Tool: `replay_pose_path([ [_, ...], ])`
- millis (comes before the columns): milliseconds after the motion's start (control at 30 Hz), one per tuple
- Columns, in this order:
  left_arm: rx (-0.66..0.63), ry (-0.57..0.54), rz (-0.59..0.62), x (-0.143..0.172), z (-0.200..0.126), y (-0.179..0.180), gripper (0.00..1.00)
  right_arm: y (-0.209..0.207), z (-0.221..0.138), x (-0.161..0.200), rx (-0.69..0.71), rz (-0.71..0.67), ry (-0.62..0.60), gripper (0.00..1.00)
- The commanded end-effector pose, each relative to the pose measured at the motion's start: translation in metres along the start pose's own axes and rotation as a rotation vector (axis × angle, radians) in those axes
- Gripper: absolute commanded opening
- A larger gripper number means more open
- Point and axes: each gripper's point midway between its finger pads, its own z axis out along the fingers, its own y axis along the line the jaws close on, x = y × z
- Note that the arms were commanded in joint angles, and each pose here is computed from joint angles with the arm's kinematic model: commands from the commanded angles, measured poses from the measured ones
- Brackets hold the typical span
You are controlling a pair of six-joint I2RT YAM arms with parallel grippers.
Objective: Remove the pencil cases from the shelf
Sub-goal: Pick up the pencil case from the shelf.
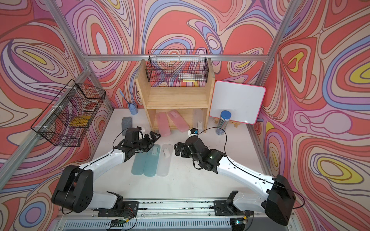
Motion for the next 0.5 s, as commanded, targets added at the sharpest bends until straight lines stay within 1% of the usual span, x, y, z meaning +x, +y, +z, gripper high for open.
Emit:
replay_pose_path([
  [0,0.117,-0.011,0.093,-0.016,0.012,-0.025,0.87,-0.007,-0.008,-0.003,0.033,-0.044,-0.021,0.97],
  [167,0.158,-0.015,0.061,-0.027,0.037,-0.02,0.78,-0.008,-0.017,-0.008,0.045,-0.064,-0.037,0.96],
  [267,0.158,-0.022,0.046,-0.031,0.049,-0.015,0.75,-0.009,-0.021,-0.012,0.054,-0.073,-0.048,0.96],
  [467,0.168,-0.058,0.02,-0.041,0.061,-0.012,0.68,-0.011,-0.025,-0.016,0.063,-0.088,-0.067,0.96],
])
